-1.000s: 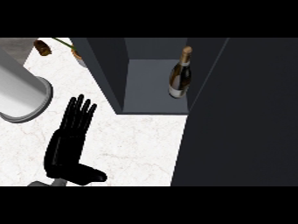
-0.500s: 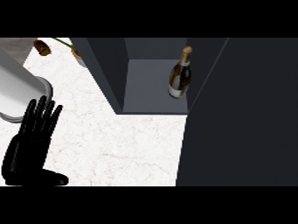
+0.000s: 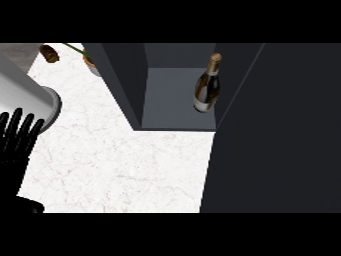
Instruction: Pick up the wine, place it into the cabinet and close the cabinet
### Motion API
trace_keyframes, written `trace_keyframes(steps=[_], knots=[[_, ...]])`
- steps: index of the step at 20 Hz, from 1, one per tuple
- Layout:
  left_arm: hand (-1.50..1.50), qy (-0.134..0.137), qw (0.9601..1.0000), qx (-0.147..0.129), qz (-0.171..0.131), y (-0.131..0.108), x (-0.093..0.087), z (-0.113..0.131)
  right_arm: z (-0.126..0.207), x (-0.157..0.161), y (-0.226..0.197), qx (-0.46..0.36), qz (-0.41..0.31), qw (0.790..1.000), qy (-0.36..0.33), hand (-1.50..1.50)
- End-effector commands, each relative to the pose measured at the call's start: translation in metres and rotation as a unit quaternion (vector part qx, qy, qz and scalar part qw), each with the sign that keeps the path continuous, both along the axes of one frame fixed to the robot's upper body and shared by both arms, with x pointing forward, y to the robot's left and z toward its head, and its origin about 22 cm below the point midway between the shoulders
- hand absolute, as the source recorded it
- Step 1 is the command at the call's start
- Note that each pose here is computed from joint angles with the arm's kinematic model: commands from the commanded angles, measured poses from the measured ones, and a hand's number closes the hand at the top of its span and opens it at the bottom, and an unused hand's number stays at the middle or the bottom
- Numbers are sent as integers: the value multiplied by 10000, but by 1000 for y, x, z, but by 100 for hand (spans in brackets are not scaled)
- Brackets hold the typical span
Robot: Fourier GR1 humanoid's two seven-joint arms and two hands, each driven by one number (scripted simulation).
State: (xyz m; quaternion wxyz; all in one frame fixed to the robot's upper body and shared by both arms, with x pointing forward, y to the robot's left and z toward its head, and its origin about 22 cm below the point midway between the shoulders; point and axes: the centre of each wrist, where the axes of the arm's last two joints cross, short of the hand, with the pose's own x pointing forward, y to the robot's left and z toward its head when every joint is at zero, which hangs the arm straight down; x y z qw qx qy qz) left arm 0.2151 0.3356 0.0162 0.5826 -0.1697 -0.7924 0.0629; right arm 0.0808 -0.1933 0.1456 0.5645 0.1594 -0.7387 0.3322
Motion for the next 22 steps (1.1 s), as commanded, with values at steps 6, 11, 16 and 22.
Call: trace_keyframes(steps=[6,11,16,22], knots=[[-150,-30,9995,-29,-299,10,1,9,29,-8,25,1187,566,9912,157,150],[-150,-55,9998,63,-155,29,2,12,32,2,29,1147,677,9911,22,150],[-150,-156,9996,33,-213,30,15,24,27,26,45,1069,679,9919,-40,150],[-150,-96,9997,39,-242,41,15,30,39,69,88,928,499,9944,-120,150]])
